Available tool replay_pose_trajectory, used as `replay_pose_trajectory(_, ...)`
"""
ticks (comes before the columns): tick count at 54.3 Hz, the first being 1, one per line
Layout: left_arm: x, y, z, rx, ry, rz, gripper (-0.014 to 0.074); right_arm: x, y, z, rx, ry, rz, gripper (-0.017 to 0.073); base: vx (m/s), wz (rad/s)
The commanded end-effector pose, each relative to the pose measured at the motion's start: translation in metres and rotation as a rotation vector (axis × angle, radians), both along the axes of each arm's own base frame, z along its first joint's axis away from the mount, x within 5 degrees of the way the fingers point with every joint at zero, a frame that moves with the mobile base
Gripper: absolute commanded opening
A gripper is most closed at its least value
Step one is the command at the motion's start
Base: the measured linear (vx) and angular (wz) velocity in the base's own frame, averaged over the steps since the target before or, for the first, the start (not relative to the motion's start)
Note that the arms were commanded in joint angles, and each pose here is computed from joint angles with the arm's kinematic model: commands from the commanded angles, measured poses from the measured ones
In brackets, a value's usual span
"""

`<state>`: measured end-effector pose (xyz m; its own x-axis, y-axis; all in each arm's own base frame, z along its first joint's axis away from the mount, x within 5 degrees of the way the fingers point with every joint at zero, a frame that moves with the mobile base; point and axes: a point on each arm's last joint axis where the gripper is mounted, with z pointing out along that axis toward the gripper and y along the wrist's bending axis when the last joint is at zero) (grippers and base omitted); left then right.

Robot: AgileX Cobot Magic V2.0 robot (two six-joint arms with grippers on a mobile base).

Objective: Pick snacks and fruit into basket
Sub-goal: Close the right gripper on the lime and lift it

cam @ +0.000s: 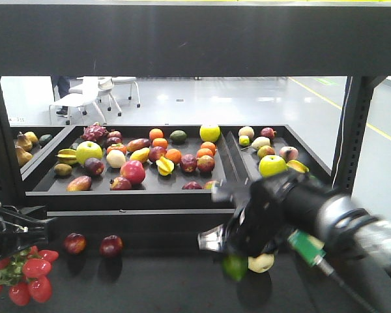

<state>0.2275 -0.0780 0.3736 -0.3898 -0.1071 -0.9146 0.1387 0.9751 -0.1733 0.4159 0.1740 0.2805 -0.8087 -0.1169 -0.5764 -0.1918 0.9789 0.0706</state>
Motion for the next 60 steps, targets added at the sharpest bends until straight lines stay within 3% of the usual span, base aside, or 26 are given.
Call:
replay_pose_trajectory(1, -0.004, -0.002, 0.020, -0.027, -0.107, -0.038, -0.0006, -0.025, -0.007, 0.067, 0.078, -0.203, 0.023, -0.0010, 0.00, 0.00)
replay_pose_trajectory(18, -0.004, -0.002, 0.020, -0.027, -0.107, -0.038, -0.0006, -0.099, -0.013, 0.101, 0.259, -0.419, 0.080, -0.0010, 0.00, 0.00)
replay_pose_trajectory(24, -0.004, -0.002, 0.020, -0.027, -0.107, -0.038, -0.0006, -0.118, -0.020, 0.110, 0.332, -0.475, 0.062, -0.0010, 0.00, 0.00)
replay_pose_trajectory(60, -0.004, -0.002, 0.020, -0.027, -0.107, -0.038, -0.0006, -0.130, -0.027, 0.112, 0.327, -0.474, 0.055, -0.0010, 0.00, 0.00)
